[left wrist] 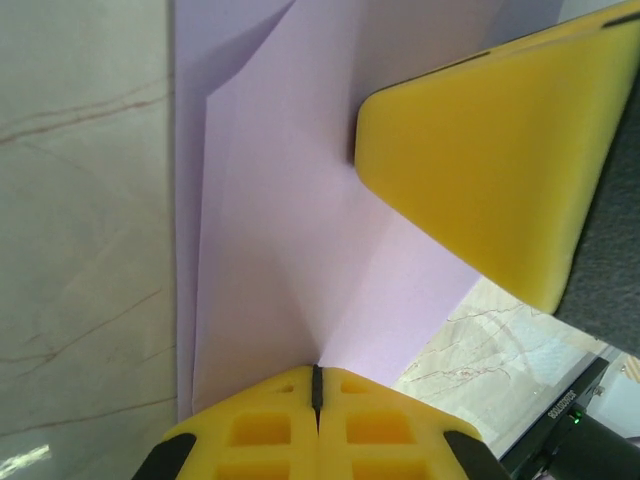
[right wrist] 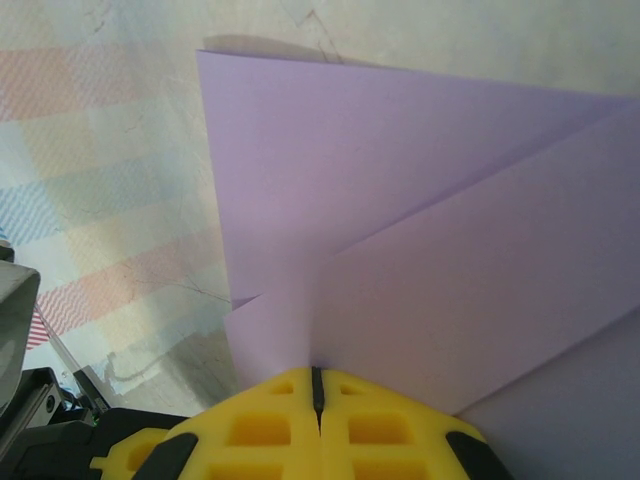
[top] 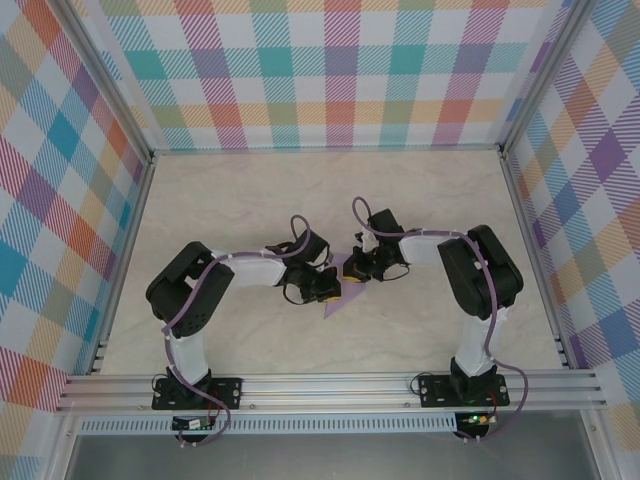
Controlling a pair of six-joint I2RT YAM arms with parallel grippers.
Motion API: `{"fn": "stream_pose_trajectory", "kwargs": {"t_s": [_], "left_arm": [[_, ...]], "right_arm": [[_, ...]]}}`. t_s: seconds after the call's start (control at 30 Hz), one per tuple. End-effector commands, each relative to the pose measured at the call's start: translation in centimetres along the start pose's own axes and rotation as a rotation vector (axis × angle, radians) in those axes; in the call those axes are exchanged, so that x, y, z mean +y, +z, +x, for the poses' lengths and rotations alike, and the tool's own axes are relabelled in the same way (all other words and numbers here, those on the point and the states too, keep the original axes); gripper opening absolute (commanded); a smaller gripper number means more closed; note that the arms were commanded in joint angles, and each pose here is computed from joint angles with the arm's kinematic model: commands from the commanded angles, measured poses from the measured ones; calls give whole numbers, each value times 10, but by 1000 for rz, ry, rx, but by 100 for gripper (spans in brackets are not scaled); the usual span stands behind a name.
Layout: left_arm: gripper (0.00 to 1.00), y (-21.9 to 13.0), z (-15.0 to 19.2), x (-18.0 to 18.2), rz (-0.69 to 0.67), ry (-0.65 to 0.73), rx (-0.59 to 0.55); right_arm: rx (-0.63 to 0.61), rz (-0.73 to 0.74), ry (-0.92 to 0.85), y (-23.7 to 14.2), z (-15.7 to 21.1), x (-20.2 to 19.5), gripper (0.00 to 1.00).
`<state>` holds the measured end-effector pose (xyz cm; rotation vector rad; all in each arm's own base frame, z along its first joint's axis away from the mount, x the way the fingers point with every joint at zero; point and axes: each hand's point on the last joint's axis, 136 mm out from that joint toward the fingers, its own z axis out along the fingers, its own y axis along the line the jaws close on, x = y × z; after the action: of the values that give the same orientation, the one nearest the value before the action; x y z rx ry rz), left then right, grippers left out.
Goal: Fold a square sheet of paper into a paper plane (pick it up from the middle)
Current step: Fourth fold the wing at the center of the table.
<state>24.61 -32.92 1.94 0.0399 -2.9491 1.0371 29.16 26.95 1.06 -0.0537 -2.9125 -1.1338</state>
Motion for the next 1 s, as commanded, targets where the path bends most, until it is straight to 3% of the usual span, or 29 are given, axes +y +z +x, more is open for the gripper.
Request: {"fn": "stream_pose_trajectory", "kwargs": {"t_s": [0.0, 0.47, 0.6, 0.77, 0.97], "left_arm": [[1, 2, 23, 31, -67, -42, 60], [0, -36, 96, 69, -124, -87, 159], [0, -51, 75, 32, -30, -20, 81], [0, -66, 29, -22, 99, 76, -103], [0, -40, -1, -36, 105, 88, -121]], "right_arm": [[84, 264, 119, 20, 33, -77, 4], [86, 287, 122, 20, 33, -80, 4], [85, 287, 122, 19, 33, -81, 4], [83, 278, 124, 20, 32, -79, 4], [87, 275, 122, 21, 32, -77, 4]]}}
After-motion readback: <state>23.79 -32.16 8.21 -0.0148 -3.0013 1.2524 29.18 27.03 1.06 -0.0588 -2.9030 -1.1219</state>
